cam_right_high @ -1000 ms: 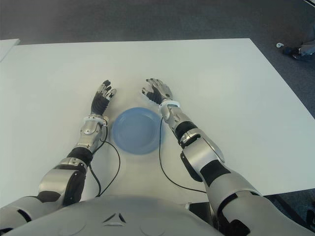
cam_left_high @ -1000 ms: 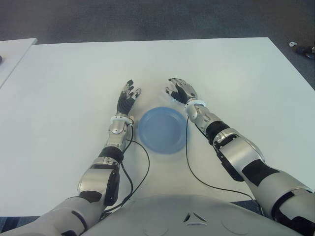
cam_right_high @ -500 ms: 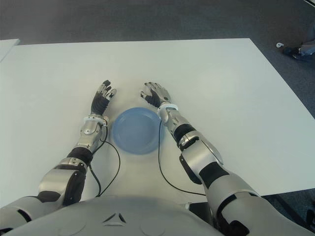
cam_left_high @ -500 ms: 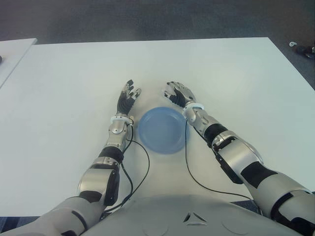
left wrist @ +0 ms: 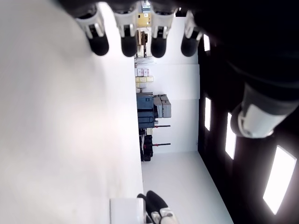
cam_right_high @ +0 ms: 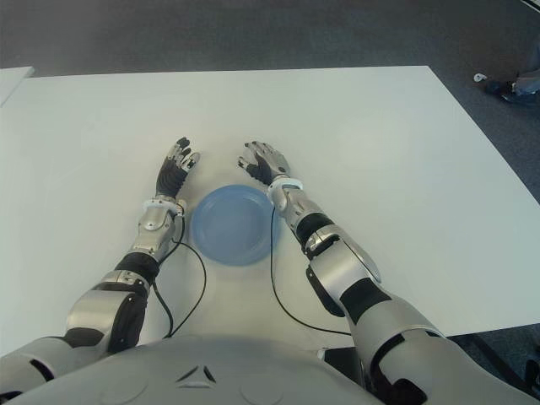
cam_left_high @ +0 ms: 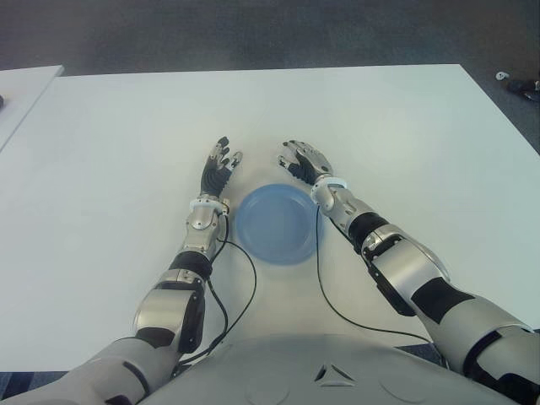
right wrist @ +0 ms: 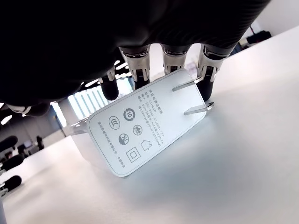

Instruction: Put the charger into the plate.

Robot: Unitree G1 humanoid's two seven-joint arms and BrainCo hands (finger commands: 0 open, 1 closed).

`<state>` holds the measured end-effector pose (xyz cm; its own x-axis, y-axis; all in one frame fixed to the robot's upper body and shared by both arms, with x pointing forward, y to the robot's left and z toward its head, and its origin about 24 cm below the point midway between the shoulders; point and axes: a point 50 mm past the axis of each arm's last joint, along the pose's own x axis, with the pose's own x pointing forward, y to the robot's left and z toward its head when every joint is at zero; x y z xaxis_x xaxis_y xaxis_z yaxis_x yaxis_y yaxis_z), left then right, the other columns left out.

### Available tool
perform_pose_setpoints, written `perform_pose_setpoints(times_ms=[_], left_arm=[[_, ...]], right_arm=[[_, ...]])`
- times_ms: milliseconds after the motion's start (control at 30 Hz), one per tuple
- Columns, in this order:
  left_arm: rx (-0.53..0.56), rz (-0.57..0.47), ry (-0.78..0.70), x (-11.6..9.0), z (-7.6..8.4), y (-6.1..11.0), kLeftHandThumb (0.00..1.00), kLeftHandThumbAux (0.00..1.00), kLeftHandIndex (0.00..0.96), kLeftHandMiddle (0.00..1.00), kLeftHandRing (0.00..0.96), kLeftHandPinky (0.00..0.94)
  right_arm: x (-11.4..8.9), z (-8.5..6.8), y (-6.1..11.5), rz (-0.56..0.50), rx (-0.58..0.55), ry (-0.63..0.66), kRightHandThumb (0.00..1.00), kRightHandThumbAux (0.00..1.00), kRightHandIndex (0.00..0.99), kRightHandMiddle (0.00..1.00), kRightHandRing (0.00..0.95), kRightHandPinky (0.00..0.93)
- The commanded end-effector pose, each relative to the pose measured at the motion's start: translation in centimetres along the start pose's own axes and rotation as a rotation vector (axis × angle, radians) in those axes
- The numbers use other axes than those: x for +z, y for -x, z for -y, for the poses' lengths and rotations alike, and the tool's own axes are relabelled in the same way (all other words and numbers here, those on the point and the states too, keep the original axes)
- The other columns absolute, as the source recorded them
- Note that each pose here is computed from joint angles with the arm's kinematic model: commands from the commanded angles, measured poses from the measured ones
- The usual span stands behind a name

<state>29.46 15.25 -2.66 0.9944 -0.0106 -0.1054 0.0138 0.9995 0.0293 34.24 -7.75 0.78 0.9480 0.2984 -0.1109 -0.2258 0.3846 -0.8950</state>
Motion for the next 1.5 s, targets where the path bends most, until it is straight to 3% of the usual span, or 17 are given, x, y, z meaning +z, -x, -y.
perform_pose_setpoints(times_ms=[33,767,1500], left_arm=[[-0.017,-0.158,0.015,-2.9,0.5,1.5,0.103,0.532,0.0,0.0,0.0,0.0],[-0.015,-0.142,0.024,-2.8,0.3,1.8,0.097,0.548,0.0,0.0,0.0,0.011],[-0.026,-0.122,0.036,-2.6,0.1,2.0,0.076,0.555,0.0,0.006,0.003,0.026]], right_arm=[[-0.4,-1.0,0.6,-0.013,0.027,-0.011,0.36,0.036,0.0,0.0,0.0,0.0],[-1.8,-1.9,1.3,-0.089,0.079,-0.021,0.356,0.09,0.0,0.0,0.0,0.0],[-3.2,-1.5,1.6,-0.111,0.07,0.062,0.35,0.12,0.0,0.0,0.0,0.0]])
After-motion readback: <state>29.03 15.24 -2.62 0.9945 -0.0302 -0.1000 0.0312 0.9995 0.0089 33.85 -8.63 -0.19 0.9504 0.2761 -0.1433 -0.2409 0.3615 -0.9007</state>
